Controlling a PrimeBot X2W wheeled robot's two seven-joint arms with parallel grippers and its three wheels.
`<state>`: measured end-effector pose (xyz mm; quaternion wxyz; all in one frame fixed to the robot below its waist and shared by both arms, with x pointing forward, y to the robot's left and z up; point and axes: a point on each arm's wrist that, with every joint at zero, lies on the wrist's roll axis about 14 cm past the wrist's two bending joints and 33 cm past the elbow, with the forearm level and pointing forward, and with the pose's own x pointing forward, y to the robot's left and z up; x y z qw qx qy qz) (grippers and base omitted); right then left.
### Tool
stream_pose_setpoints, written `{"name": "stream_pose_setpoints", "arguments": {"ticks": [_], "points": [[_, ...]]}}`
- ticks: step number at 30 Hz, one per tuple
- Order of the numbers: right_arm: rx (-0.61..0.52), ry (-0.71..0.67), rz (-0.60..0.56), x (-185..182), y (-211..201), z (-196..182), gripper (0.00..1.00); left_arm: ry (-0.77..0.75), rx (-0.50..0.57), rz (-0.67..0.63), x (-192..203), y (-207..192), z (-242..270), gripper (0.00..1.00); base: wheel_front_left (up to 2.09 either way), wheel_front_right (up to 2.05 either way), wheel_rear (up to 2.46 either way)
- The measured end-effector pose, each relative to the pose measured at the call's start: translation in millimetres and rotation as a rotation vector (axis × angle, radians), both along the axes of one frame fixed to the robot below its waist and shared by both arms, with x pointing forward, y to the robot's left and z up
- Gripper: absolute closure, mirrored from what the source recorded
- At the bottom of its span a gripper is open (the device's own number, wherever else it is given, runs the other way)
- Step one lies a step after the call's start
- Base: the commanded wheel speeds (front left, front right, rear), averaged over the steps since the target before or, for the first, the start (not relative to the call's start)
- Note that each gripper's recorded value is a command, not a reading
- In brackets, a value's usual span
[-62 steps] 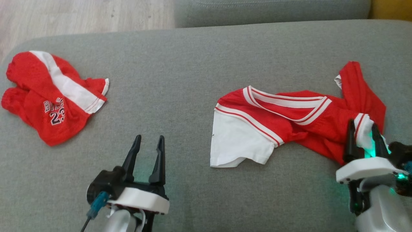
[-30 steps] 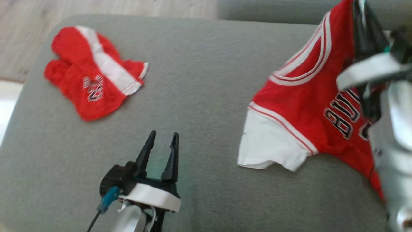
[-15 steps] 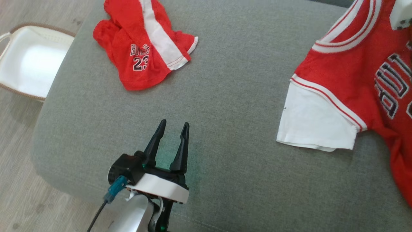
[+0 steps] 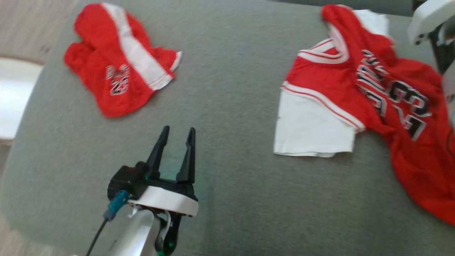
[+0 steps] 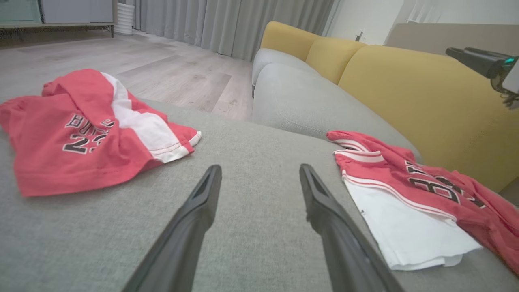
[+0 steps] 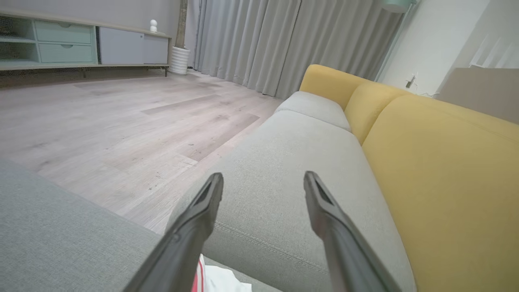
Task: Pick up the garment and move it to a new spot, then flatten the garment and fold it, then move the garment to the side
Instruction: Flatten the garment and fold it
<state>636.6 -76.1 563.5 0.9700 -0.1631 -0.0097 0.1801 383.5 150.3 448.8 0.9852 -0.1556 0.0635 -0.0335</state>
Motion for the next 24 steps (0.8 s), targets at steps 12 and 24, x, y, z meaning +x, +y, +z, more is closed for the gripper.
{"name": "stream_pose_setpoints", "arguments": {"ticks": [12, 24], "points": [[0.257, -0.064, -0.097, -92.7, -58.3, 1.9, 0.0, -0.101, -0.022, -0.094, 10.9, -34.2, 30.0, 0.0, 0.0, 0.0, 0.0], [0.428, 0.077, -0.325, -225.4, -111.2, -87.5, 0.0, -0.129, -0.039, -0.212, 14.8, -75.7, 38.4, 0.0, 0.0, 0.0, 0.0]]}}
